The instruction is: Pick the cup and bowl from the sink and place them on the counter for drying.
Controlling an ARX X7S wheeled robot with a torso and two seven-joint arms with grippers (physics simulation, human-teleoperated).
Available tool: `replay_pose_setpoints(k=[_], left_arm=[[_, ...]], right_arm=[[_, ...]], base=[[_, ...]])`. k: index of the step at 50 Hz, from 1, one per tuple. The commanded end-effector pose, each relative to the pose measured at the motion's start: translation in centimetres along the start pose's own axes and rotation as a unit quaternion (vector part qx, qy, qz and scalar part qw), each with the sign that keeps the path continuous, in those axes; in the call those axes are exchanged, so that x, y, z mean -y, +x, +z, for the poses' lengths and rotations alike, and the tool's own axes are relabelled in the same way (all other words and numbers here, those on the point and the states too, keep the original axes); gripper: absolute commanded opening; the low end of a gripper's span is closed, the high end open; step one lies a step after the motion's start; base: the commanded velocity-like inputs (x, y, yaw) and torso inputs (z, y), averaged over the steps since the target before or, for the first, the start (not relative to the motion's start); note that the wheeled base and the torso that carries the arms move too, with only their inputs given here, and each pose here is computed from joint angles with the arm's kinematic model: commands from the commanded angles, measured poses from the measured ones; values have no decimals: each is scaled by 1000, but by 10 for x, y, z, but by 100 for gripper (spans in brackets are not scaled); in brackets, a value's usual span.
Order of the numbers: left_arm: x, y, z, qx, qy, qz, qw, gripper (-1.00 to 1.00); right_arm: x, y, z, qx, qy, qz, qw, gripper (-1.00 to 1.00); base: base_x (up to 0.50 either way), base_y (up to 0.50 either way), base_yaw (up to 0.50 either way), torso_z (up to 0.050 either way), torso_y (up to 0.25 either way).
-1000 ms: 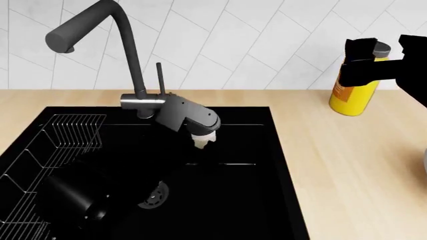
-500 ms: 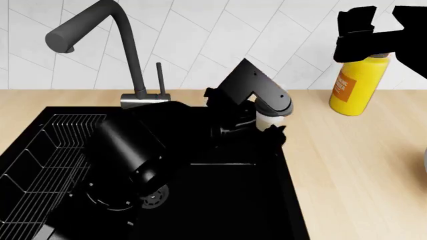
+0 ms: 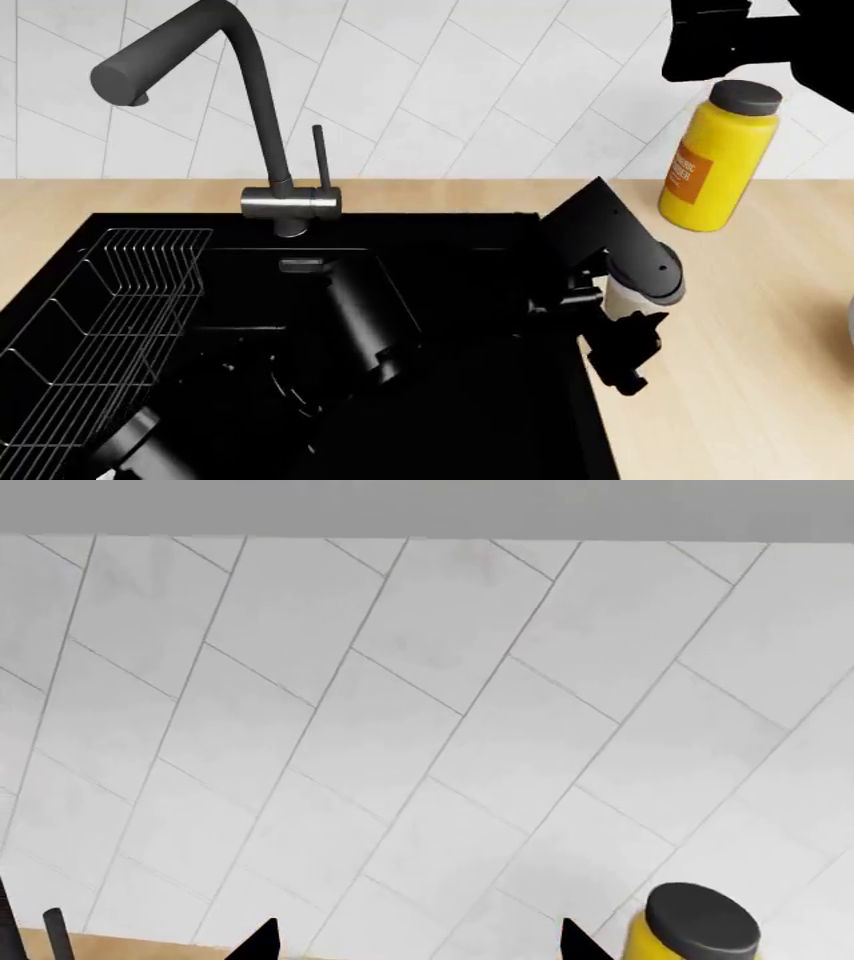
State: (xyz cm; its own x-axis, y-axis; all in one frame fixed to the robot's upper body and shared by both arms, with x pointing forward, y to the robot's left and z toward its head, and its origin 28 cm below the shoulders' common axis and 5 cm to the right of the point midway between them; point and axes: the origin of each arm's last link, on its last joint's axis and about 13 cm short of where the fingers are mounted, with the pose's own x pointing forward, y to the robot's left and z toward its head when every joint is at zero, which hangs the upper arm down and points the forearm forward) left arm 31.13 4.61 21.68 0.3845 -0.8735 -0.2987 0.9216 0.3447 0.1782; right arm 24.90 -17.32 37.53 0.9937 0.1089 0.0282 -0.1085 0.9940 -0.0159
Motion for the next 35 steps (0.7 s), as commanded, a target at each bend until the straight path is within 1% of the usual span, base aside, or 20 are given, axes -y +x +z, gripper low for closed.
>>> replay_pose_setpoints(k=[1, 4, 6, 9, 13, 19, 23, 35], left_arm=[[-4, 21, -7, 2, 0, 0, 1000, -100], [-5, 24, -11, 3, -4, 3, 1000, -100], [-3, 26, -15, 3, -12, 0, 1000, -100], [0, 28, -22, -3, -13, -4, 1000, -100], [2, 30, -33, -15, -5, -5, 1000, -100], [5, 31, -41, -21, 5, -3, 1000, -100], [11, 33, -48, -27, 1, -8, 1000, -100], [15, 33, -49, -34, 6, -19, 999, -100]], right_arm=[[-2, -4, -7, -14, 6, 4, 1000, 100], [-2, -5, -9, -16, 9, 5, 1000, 100], [-2, -6, -12, -20, 9, 6, 1000, 100], [-2, -7, -13, -22, 12, 6, 1000, 100], [-2, -9, -15, -24, 13, 5, 1000, 100], [-1, -10, -14, -22, 13, 3, 1000, 100], [0, -11, -13, -20, 14, 2, 1000, 100], [0, -8, -18, -23, 16, 4, 1000, 100]], base=[[0, 0, 0, 0, 0], [0, 0, 0, 0, 0], [0, 0, 0, 0, 0], [0, 0, 0, 0, 0], [0, 0, 0, 0, 0], [0, 0, 0, 0, 0], [0, 0, 0, 0, 0], [0, 0, 0, 0, 0]])
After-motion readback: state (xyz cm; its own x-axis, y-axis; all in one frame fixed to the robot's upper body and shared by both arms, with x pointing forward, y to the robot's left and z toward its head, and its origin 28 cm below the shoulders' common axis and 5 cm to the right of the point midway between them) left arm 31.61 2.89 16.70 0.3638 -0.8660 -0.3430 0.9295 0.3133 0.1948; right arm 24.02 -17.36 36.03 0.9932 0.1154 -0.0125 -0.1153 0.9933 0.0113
